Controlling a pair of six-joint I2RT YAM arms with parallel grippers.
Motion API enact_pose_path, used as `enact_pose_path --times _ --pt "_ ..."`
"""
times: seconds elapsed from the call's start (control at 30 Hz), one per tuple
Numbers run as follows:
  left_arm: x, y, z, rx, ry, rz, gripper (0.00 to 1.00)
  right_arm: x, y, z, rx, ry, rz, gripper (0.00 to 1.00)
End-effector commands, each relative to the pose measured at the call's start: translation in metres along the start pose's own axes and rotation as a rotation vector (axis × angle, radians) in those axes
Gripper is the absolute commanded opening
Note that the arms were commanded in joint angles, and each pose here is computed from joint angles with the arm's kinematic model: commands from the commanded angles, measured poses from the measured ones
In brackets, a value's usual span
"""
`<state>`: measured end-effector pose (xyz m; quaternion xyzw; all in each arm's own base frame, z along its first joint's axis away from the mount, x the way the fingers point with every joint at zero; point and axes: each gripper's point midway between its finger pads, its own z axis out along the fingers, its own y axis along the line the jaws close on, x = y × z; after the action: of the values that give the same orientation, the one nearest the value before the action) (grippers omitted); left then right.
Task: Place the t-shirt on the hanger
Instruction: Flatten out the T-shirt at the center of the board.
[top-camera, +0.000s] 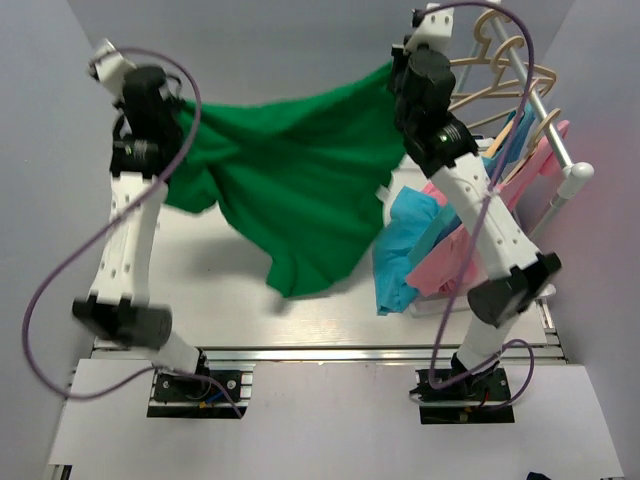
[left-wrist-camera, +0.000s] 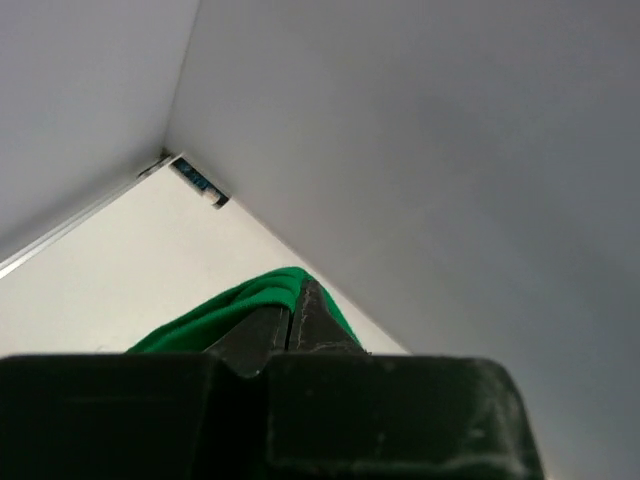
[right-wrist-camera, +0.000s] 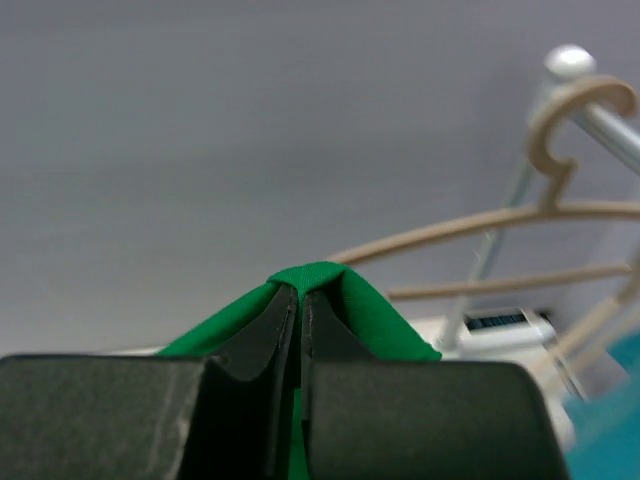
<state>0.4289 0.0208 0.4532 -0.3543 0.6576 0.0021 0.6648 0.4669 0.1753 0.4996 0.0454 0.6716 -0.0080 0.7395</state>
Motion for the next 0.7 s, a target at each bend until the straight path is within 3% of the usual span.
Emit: enact_pose_path --times 0.0,0.03,0.13,0.17,0.23,0.27,0.33,0.37,0.4,0.47,0.5,0.53,0.57,0.6,0.67 --pt "-0.061 -0.032 0.028 0.192 -0.051 -0.064 0.0 -0.097 0.022 -0.005 -0.152 -0.264 0.107 0.0" --pt "-0.079 -0.045 0.033 0.224 -0.087 -0.075 0.0 -0.127 0.018 -0.012 -0.154 -0.339 0.145 0.0" --pt "-0.127 -0.034 0.034 0.234 -0.191 -0.072 0.0 -0.161 0.007 -0.027 -0.157 -0.436 0.172 0.0" --pt "-0.133 -0.035 0.029 0.254 -0.208 -0.065 0.0 -0.154 0.008 -0.028 -0.166 -0.424 0.164 0.0" --pt "-0.137 -0.025 0.021 0.229 -0.222 -0.059 0.0 -0.166 -0.006 -0.048 -0.17 -0.446 0.198 0.0" --pt "-0.135 -0.016 0.01 0.219 -0.231 -0.059 0.0 -0.135 0.005 -0.042 -0.205 -0.385 0.171 0.0" --pt "-0.133 0.001 -0.001 0.182 -0.247 -0.056 0.0 -0.132 0.003 -0.064 -0.276 -0.376 0.166 0.0" --pt "-0.105 0.016 0.006 0.142 -0.196 -0.024 0.0 -0.119 0.005 -0.07 -0.306 -0.342 0.16 0.0" --pt "-0.112 0.03 -0.016 0.122 -0.227 -0.037 0.0 -0.091 0.005 -0.082 -0.343 -0.273 0.182 0.0" --pt "-0.087 0.052 -0.021 0.094 -0.217 -0.037 0.0 -0.05 0.017 -0.1 -0.453 -0.206 0.19 0.0" --pt "-0.045 0.081 -0.024 0.044 -0.157 -0.023 0.0 0.027 0.027 -0.102 -0.482 -0.061 0.198 0.0" --pt "-0.024 0.094 -0.024 0.016 -0.124 -0.045 0.0 0.036 0.03 -0.125 -0.57 -0.049 0.22 0.0" --pt "0.001 0.113 -0.026 -0.035 -0.074 -0.038 0.15 0.061 0.038 -0.138 -0.606 0.004 0.242 0.0" --pt "0.039 0.141 -0.03 -0.097 -0.003 -0.02 0.21 0.122 0.044 -0.152 -0.628 0.132 0.226 0.0" --pt "0.086 0.181 -0.039 -0.235 0.097 -0.033 0.31 0.169 0.065 -0.197 -0.699 0.261 0.214 0.0"
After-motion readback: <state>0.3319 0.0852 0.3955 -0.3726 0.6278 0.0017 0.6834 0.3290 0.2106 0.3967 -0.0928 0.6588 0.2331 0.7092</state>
